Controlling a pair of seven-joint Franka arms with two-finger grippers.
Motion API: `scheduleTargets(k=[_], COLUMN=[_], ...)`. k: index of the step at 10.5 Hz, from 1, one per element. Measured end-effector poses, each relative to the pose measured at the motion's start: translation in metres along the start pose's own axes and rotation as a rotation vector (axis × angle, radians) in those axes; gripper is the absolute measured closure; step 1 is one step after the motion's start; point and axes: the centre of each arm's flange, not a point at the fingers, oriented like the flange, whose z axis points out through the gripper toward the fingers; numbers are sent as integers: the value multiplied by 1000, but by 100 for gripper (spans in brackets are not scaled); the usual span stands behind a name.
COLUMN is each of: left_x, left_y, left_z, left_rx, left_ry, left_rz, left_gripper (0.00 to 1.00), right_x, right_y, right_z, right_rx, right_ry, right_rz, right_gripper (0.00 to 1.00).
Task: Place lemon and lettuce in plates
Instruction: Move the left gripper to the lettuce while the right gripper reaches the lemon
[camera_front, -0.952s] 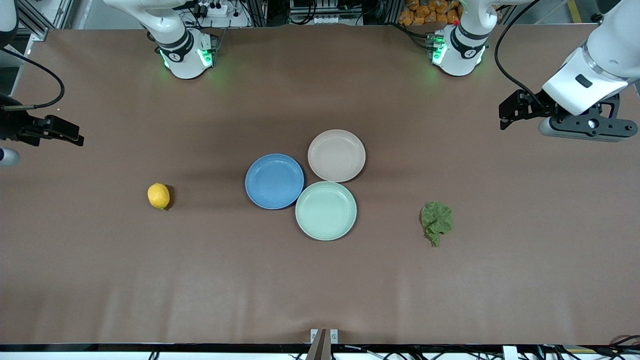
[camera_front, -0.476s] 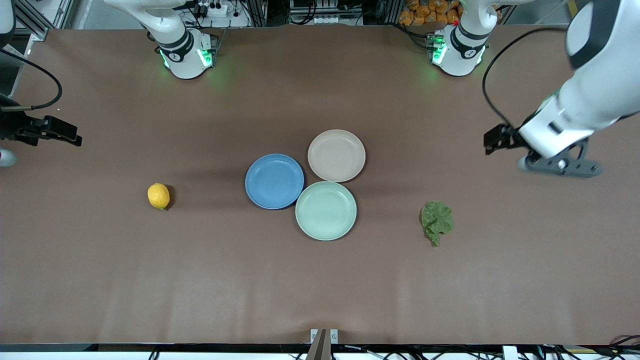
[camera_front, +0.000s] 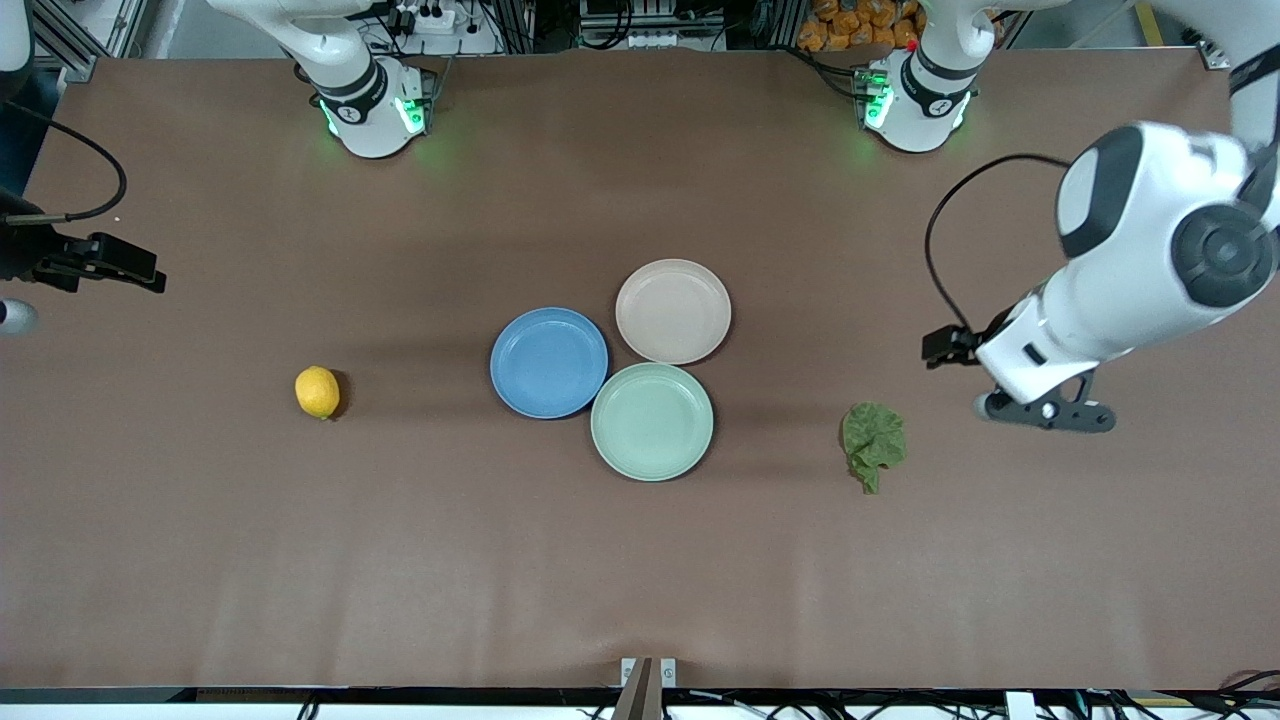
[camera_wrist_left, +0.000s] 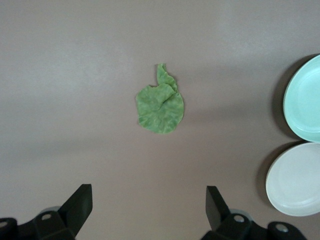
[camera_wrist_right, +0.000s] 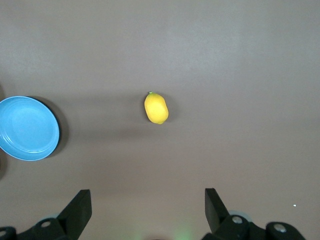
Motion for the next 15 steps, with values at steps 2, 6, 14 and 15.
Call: scheduleTargets(k=[2,6,14,15], left_x=[14,43,59,59], left_y=[11,27,33,32], left_z=[34,104,199,207], left_rx=[11,-1,40,41], left_ry=[-8,17,-16,-25], left_rz=[12,-17,5,3], left_gripper=[0,0,0,0], right_x=[5,25,41,41], right_y=[11,4,-4,-5], right_z=[15,68,161,171], right_rx=[3,2,-2,-2], right_ry=[-6,-38,-2,7], right_rz=[18,7,-8,-9], right_gripper=[0,0,0,0])
